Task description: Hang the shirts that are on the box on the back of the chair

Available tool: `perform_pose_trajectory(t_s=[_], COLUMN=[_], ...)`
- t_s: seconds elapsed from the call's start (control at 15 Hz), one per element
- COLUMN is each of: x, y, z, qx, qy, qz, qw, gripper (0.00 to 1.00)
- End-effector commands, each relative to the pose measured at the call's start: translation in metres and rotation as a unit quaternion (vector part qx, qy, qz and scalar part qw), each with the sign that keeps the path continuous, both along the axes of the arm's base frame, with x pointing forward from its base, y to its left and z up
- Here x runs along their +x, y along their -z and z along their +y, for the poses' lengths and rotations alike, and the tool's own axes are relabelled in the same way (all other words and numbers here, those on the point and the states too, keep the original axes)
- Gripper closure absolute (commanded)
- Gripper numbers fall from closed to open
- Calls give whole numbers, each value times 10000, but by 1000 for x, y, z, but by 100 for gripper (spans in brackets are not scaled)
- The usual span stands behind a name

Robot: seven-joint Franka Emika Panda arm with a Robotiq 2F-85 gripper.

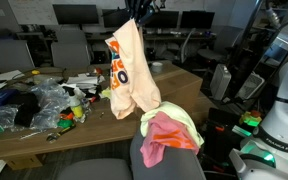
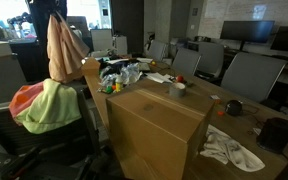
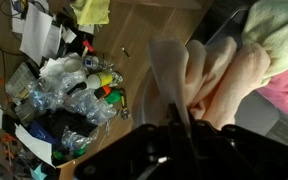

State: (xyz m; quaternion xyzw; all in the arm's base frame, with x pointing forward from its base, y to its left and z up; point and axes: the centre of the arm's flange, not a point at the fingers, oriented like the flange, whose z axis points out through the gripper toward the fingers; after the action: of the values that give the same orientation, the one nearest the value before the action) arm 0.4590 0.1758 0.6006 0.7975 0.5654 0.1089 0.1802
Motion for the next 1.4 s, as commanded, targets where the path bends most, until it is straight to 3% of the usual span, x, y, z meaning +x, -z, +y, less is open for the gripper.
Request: perform_pose_trajectory(t_s=[0.0, 0.8, 1.07, 1.33], x=[-35, -83, -100, -107], y=[1, 41, 46, 47], z=[-19, 13, 27, 28], qx=[-257, -1503, -1526, -1499], qy=[168, -47, -163, 28], qz=[-350, -587, -188, 496], qw=[9989, 9869, 9880, 9874], gripper=[99, 99, 99, 99])
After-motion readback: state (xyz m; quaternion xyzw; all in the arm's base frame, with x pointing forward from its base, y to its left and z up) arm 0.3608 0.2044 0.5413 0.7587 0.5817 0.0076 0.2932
